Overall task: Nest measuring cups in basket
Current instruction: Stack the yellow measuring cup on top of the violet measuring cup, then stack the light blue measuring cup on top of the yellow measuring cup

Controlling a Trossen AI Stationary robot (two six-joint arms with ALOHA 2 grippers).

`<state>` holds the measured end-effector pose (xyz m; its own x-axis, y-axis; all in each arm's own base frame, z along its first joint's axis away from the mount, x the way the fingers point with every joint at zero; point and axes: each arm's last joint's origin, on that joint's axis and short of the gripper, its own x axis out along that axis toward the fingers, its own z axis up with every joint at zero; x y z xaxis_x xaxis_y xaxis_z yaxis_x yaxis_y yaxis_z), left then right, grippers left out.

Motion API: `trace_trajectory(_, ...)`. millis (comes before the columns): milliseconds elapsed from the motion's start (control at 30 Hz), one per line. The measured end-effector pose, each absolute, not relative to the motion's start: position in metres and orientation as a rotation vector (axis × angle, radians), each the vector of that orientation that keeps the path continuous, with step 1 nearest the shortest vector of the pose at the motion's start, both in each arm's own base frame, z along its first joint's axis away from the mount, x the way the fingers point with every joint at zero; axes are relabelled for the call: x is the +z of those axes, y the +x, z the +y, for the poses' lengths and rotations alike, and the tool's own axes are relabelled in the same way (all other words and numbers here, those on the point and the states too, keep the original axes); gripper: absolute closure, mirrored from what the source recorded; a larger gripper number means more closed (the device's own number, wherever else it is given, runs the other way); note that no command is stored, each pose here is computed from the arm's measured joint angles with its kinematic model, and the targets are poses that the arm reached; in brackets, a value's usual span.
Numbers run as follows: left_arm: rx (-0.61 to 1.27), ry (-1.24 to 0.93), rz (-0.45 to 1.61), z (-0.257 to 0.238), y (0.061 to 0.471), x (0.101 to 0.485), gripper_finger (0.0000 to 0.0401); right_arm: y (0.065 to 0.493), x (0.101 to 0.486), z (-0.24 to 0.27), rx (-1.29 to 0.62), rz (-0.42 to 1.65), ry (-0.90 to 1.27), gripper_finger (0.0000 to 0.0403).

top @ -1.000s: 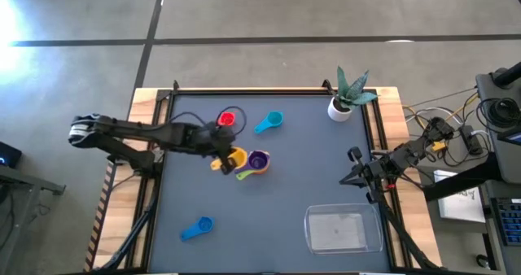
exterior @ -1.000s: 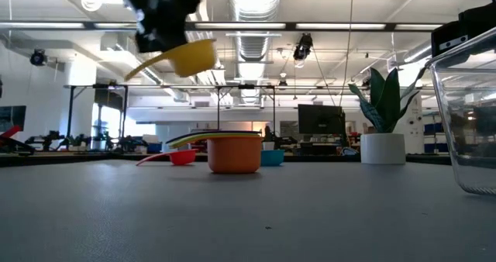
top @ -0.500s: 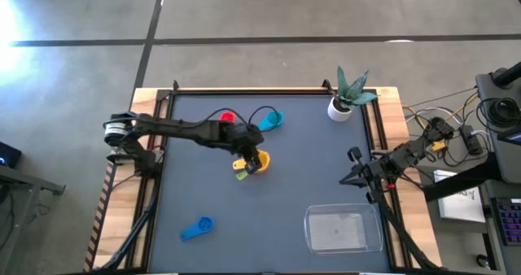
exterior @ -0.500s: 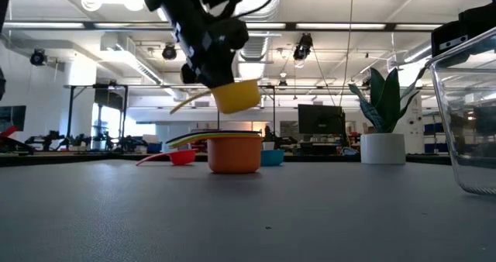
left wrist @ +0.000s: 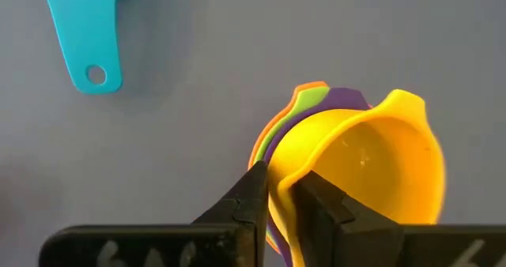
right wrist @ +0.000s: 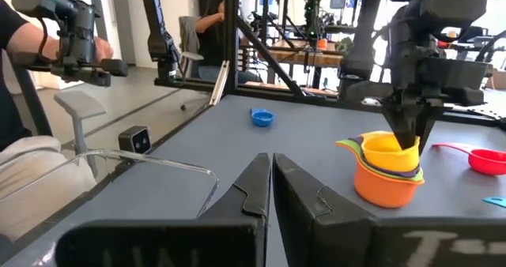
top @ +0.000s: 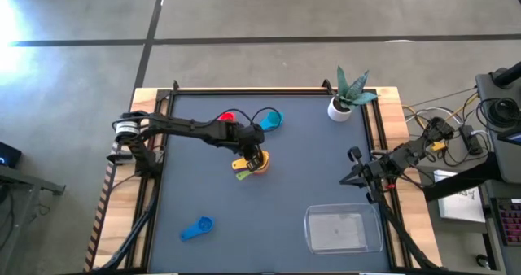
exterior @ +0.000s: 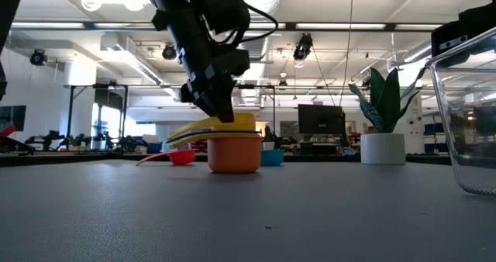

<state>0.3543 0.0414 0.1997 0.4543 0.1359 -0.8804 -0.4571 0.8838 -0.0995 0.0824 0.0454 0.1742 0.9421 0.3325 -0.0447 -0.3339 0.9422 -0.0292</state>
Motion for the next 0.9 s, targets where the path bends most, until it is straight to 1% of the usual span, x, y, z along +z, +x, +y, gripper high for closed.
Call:
trace_trajectory(133,0.360,-0.321,1.038,0.041,0.354,0.202,0.0341,0.082,0.174,0.045,0.339,0.040,-0.037,0.0394)
trace_trajectory(367,0.311,-0.248,1.001,0.040,0.348,0.218,0.0286,0.082,0.174,0.045,0.340,0.040,-0.037,0.0394)
trace_trajectory(567,0.243,-0.141,0.917,0.038,0.337,0.249,0.0240,0.082,0.174,0.045,0.340,0.033,-0.066,0.0394)
trace_trajectory(667,0.232,-0.108,0.817,0.037,0.326,0.275,0.0224,0.083,0.175,0.045,0.340,0.027,-0.065,0.0394)
trace_trajectory(767,0.240,-0.073,0.672,0.036,0.311,0.305,0.0217,0.083,0.175,0.045,0.340,0.023,-0.064,0.0394)
trace_trajectory(900,0.216,-0.052,0.466,0.028,0.287,0.322,0.0217,0.083,0.175,0.045,0.339,0.021,-0.065,0.0394)
